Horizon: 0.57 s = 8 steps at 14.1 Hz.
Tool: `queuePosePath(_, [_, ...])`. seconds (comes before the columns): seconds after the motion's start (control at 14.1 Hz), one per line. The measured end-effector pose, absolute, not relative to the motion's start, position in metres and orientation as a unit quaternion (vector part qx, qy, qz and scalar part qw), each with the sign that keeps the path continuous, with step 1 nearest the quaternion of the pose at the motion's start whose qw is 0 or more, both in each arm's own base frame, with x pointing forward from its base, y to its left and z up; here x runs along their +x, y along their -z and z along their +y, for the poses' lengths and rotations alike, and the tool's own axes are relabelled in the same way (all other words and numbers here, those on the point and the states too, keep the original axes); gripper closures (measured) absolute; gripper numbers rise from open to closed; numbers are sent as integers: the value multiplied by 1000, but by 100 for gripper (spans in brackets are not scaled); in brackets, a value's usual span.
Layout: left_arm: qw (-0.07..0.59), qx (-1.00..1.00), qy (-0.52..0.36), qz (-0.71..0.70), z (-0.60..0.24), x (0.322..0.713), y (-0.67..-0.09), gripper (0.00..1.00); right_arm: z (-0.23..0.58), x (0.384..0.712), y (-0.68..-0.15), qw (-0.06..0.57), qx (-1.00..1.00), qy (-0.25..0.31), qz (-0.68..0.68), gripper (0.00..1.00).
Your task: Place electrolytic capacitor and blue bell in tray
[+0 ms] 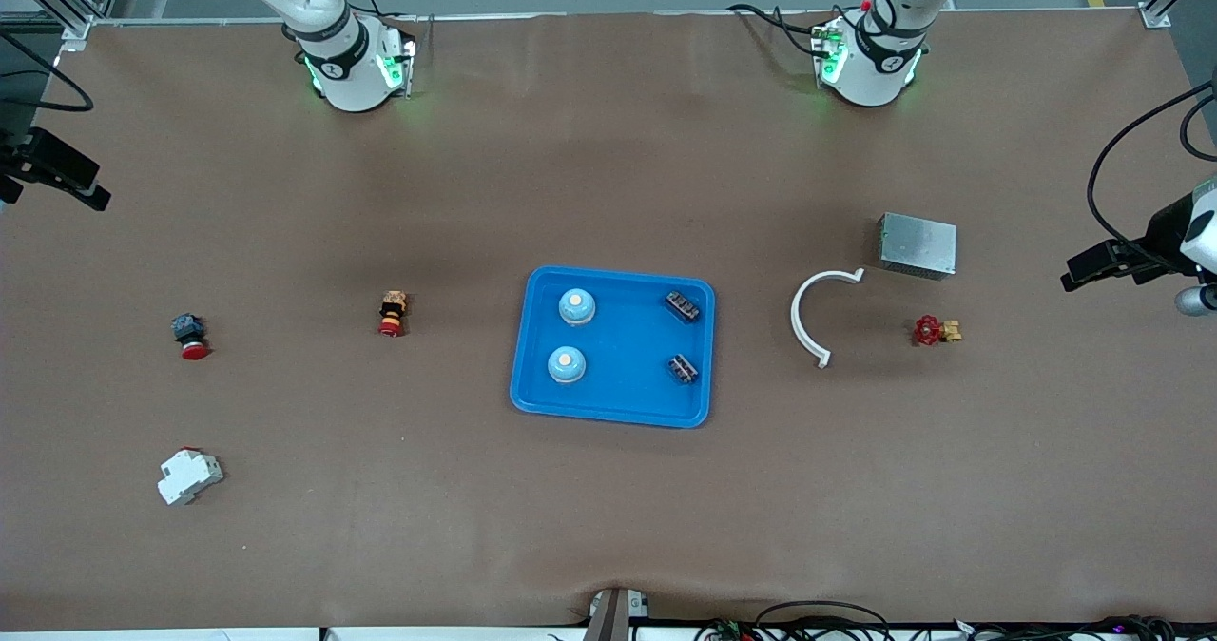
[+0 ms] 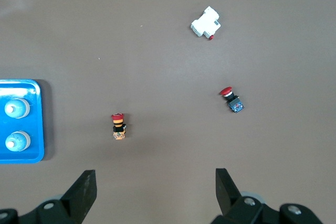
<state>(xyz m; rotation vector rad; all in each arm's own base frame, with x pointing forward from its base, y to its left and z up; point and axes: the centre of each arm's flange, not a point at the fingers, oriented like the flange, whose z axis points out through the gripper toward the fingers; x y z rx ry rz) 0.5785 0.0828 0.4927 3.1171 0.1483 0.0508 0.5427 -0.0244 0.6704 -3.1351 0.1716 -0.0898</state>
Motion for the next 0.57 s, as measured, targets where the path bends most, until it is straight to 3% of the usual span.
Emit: queuePosePath(0.57, [-10, 999, -6, 36, 55, 582, -488, 0, -23, 544, -669, 0, -998, 28, 53, 0])
